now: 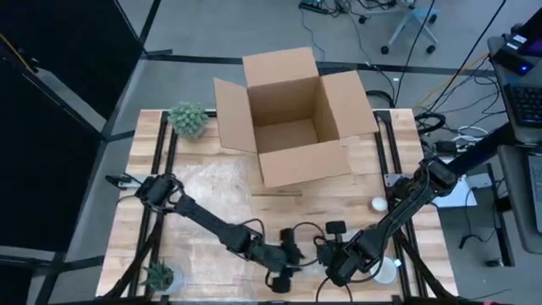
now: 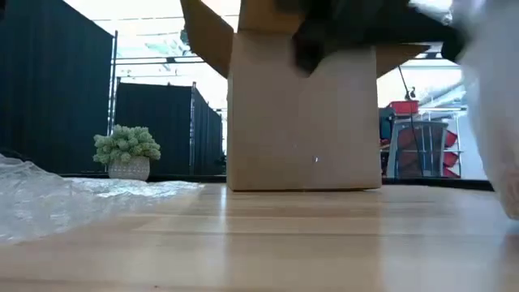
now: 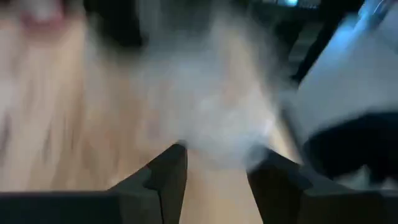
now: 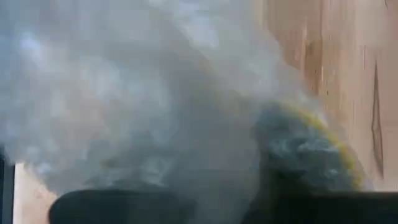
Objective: Wrap mug
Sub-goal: Wrap the orange mug with bubble wrap
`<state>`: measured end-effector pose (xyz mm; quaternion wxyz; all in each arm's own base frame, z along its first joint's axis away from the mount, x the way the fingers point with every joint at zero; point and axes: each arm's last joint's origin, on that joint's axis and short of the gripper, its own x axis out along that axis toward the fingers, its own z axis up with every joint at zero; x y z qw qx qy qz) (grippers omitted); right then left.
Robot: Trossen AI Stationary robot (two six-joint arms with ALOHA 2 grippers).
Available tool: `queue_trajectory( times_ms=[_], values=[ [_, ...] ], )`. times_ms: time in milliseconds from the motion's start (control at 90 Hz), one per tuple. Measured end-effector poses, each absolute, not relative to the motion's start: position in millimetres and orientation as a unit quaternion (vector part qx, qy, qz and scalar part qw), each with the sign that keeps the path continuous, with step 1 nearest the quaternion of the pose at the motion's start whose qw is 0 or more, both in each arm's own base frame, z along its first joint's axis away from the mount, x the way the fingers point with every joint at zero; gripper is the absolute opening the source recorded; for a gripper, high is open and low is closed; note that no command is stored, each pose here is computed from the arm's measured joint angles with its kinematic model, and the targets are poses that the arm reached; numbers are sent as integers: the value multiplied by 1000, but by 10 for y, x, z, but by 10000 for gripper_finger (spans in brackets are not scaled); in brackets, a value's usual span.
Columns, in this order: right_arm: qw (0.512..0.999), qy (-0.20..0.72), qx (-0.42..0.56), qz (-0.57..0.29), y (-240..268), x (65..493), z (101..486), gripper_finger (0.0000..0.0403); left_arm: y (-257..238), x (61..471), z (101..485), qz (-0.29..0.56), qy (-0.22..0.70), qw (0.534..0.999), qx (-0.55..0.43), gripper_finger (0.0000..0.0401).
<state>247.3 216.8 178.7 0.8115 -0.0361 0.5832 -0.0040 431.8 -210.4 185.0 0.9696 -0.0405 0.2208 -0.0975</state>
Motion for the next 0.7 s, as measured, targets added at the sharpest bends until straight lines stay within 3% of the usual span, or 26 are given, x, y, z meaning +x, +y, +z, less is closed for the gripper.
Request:
queue_trajectory(
  times_ms=[467, 700],
  values=[
    [816, 577, -29, -9, 2149, 2509, 1782, 12, -1835, 4520, 1962, -124, 151, 980, -48, 146],
    [817, 576, -20, -7, 2107, 2565, 1784, 12, -1833, 4600, 1734, -118, 152, 980, -49, 146]
  ],
)
